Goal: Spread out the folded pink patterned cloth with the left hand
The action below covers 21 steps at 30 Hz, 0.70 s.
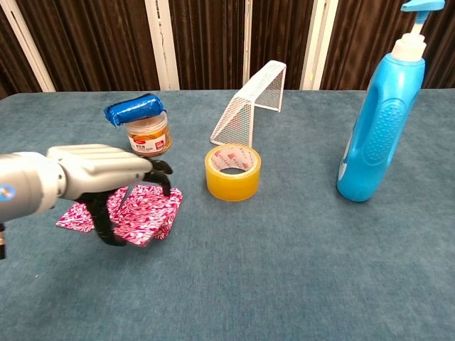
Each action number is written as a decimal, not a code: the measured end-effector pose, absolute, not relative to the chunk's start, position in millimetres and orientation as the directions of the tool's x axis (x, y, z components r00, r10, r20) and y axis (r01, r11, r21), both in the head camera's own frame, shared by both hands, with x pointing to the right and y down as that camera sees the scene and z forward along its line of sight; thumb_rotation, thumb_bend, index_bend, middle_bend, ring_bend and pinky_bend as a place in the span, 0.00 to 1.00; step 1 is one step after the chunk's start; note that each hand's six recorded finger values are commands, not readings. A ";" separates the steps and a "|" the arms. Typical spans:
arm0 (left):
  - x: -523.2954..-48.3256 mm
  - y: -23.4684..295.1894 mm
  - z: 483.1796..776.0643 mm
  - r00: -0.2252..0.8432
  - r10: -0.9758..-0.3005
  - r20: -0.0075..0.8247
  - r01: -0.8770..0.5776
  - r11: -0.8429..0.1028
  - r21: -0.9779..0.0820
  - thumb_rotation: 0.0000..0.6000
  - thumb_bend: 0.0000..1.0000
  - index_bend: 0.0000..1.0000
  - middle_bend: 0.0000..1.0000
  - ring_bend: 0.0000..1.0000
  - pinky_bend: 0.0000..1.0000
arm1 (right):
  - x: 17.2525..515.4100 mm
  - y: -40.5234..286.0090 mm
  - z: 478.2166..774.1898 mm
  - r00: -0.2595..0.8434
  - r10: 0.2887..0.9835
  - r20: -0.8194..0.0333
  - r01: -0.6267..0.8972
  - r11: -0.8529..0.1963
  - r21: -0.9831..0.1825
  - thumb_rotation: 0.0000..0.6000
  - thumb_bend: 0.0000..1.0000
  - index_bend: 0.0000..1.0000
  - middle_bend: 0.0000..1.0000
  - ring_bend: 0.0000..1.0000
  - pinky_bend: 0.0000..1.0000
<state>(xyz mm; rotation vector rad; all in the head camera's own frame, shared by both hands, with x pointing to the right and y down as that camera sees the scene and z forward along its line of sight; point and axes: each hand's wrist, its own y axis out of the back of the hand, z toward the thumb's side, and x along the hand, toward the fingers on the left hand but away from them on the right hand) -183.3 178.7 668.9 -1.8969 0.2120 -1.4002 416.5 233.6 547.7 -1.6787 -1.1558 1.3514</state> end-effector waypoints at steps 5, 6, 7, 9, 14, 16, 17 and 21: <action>-159.9 180.5 676.4 0.417 -0.522 0.744 0.304 -0.691 -0.656 1.00 0.44 0.47 0.00 0.00 0.00 | 417.7 232.3 546.1 0.061 0.932 -0.357 0.227 -0.362 -0.904 1.00 0.36 0.00 0.00 0.00 0.09; -155.8 181.1 677.9 0.422 -0.518 0.744 0.306 -0.691 -0.655 1.00 0.44 0.47 0.00 0.00 0.00 | 418.0 232.2 545.8 0.060 0.933 -0.356 0.228 -0.360 -0.905 1.00 0.36 0.00 0.00 0.00 0.09; -150.6 181.3 679.9 0.429 -0.514 0.743 0.308 -0.689 -0.655 1.00 0.44 0.47 0.00 0.00 0.00 | 418.3 232.1 545.6 0.059 0.933 -0.355 0.229 -0.359 -0.905 1.00 0.36 0.00 0.00 0.00 0.09; -143.5 180.5 682.2 0.438 -0.513 0.738 0.315 -0.682 -0.660 1.00 0.44 0.47 0.00 0.00 0.00 | 418.6 231.8 544.5 0.058 0.935 -0.351 0.229 -0.355 -0.907 1.00 0.36 0.00 0.00 0.00 0.09; -122.6 177.2 685.7 0.464 -0.518 0.718 0.312 -0.663 -0.681 1.00 0.40 0.39 0.00 0.00 0.00 | 418.4 231.9 544.8 0.058 0.936 -0.347 0.230 -0.351 -0.908 1.00 0.36 0.00 0.00 0.00 0.09; -115.5 176.5 686.6 0.469 -0.520 0.714 0.309 -0.661 -0.684 1.00 0.34 0.30 0.00 0.00 0.00 | 418.7 231.9 544.6 0.057 0.936 -0.347 0.232 -0.351 -0.907 1.00 0.36 0.00 0.00 0.00 0.09; -113.9 176.5 687.1 0.468 -0.519 0.715 0.311 -0.661 -0.683 1.00 0.30 0.24 0.00 0.00 0.00 | 419.0 231.9 544.5 0.056 0.936 -0.347 0.232 -0.350 -0.908 1.00 0.36 0.00 0.00 0.00 0.09; -110.8 177.5 688.9 0.458 -0.516 0.724 0.324 -0.661 -0.677 1.00 0.24 0.06 0.00 0.00 0.00 | 419.3 231.7 544.3 0.057 0.936 -0.346 0.233 -0.350 -0.907 1.00 0.36 0.00 0.00 0.00 0.09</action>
